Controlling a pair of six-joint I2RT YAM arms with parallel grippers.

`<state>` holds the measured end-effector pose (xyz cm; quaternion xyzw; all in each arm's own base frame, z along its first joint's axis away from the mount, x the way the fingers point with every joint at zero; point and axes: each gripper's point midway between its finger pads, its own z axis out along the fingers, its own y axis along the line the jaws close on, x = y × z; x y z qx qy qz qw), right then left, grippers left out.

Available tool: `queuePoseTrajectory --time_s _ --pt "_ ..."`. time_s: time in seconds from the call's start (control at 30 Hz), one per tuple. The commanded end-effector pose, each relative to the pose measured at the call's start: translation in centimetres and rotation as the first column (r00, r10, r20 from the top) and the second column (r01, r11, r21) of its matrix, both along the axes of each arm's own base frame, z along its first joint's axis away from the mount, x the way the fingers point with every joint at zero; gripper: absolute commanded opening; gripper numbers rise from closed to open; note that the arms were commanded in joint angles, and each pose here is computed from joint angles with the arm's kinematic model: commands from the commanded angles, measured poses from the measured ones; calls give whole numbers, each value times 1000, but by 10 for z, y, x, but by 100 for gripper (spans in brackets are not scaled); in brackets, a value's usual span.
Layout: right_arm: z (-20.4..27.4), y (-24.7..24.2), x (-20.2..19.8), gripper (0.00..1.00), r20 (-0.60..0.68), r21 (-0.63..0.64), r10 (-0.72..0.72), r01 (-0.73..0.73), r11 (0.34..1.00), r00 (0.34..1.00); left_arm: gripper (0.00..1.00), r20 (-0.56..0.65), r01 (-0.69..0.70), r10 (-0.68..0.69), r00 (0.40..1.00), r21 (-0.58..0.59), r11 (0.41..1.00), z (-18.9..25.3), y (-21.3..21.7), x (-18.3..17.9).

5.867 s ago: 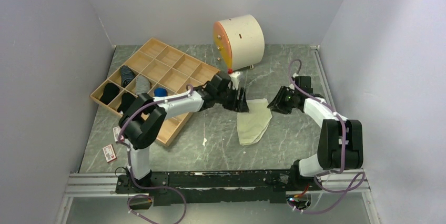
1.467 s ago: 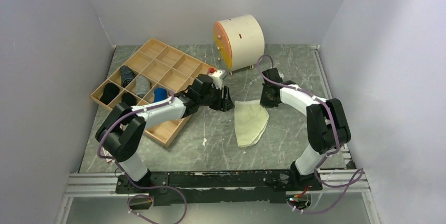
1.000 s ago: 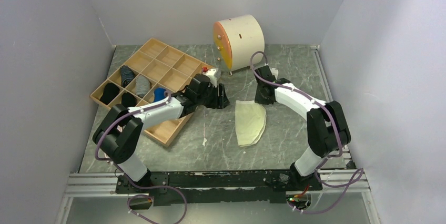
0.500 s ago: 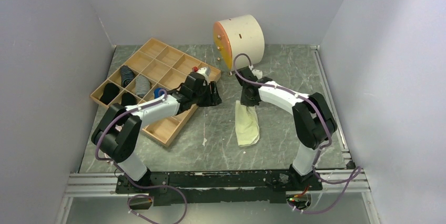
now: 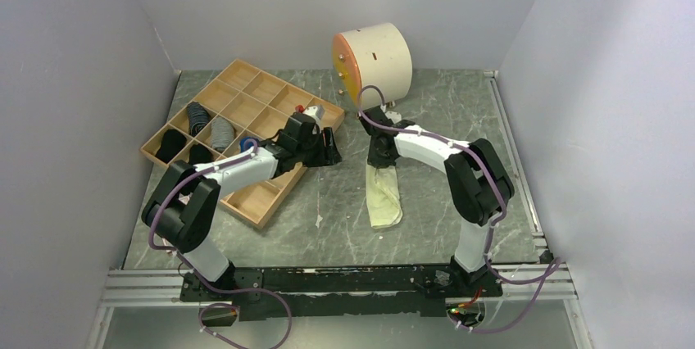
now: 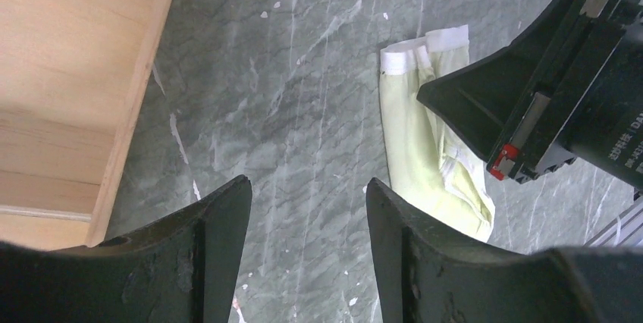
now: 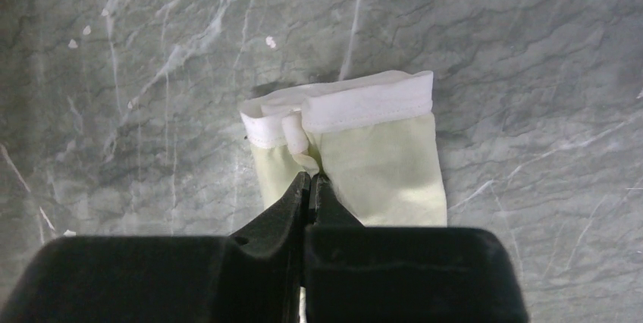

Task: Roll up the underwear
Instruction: Fold the underwear at the center of the board.

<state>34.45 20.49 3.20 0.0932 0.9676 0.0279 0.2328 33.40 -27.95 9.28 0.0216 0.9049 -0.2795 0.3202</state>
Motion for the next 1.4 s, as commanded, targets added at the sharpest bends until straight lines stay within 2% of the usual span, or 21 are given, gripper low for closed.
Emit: queuePoseTrajectory --time_s 0.0,0.57,0.97,1.37 --pt "15 18 8 0 39 51 13 -15 999 999 62 10 1 -1 1000 -38 999 13 -1 -1" --pt "10 27 0 0 28 64 57 -58 996 998 61 0 -2 2 1000 -48 999 13 -2 0" --pt "39 16 -3 1 118 29 95 -99 995 988 62 3 4 -4 1000 -45 999 15 -3 2" --pt "-6 28 -5 4 25 52 80 -82 995 996 61 -1 13 -13 1000 -61 998 18 -8 3"
